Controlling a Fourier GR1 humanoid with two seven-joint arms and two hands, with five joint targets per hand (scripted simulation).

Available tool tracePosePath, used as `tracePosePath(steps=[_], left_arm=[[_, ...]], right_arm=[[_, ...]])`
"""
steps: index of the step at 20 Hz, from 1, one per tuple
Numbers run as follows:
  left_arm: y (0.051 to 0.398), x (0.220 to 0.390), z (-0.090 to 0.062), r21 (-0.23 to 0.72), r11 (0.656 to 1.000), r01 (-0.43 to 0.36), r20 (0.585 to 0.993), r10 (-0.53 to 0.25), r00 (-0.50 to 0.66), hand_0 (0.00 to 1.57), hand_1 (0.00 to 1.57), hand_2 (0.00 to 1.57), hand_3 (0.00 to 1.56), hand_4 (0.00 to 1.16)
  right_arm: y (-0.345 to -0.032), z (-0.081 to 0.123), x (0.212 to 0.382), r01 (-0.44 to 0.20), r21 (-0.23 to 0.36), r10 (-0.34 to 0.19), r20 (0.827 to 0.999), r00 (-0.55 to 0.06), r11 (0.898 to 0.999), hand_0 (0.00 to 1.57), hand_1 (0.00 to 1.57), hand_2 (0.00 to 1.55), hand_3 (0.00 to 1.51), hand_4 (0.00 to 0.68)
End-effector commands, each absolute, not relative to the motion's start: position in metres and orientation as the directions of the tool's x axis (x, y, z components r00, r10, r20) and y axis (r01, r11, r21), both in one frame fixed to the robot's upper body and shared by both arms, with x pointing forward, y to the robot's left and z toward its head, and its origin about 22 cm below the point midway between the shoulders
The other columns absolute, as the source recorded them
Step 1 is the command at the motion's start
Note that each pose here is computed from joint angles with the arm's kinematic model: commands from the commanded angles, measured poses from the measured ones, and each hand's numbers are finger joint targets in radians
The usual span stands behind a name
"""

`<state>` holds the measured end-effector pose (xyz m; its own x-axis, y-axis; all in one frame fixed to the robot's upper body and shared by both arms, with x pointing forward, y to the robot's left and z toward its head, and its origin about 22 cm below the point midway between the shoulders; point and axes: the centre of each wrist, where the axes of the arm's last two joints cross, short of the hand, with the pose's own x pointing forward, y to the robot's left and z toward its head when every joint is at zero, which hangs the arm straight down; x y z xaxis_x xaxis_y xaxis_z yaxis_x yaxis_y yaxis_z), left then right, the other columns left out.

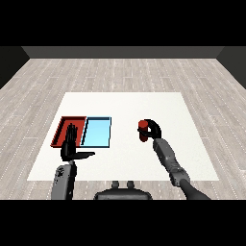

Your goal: Pick the red can and put it in the red box

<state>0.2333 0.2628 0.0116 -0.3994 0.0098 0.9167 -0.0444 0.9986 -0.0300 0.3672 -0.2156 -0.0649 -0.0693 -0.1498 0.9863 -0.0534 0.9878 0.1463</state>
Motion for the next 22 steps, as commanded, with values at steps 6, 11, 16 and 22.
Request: tracePosePath(steps=[6,11,16,22], left_arm=[[0.252,0.247,0.016,-0.001,0.999,-0.034,0.917,-0.012,-0.398,0.00,0.00,0.00,0.00,0.00],[0.277,0.235,-0.003,-0.011,1.000,-0.010,0.918,0.006,-0.396,0.00,0.00,0.00,0.00,0.00],[0.234,0.235,0.014,-0.011,1.000,-0.016,0.928,0.004,-0.372,0.00,0.00,0.00,0.00,0.00],[0.215,0.251,0.015,0.030,0.997,0.073,0.933,-0.001,-0.360,0.00,0.00,0.00,0.00,0.00]], right_arm=[[-0.221,-0.062,0.366,-0.045,0.044,-0.048,0.993,-0.106,0.998,1.47,1.47,1.45,1.43,0.646],[-0.216,-0.048,0.371,-0.040,0.027,-0.033,0.986,-0.166,0.999,1.46,1.46,1.45,1.41,0.660],[-0.197,-0.036,0.354,-0.056,0.077,-0.088,0.968,-0.237,0.995,1.43,1.43,1.44,1.40,0.656],[-0.181,-0.009,0.355,-0.085,0.053,-0.074,0.958,-0.275,0.995,1.44,1.44,1.45,1.41,0.649]])
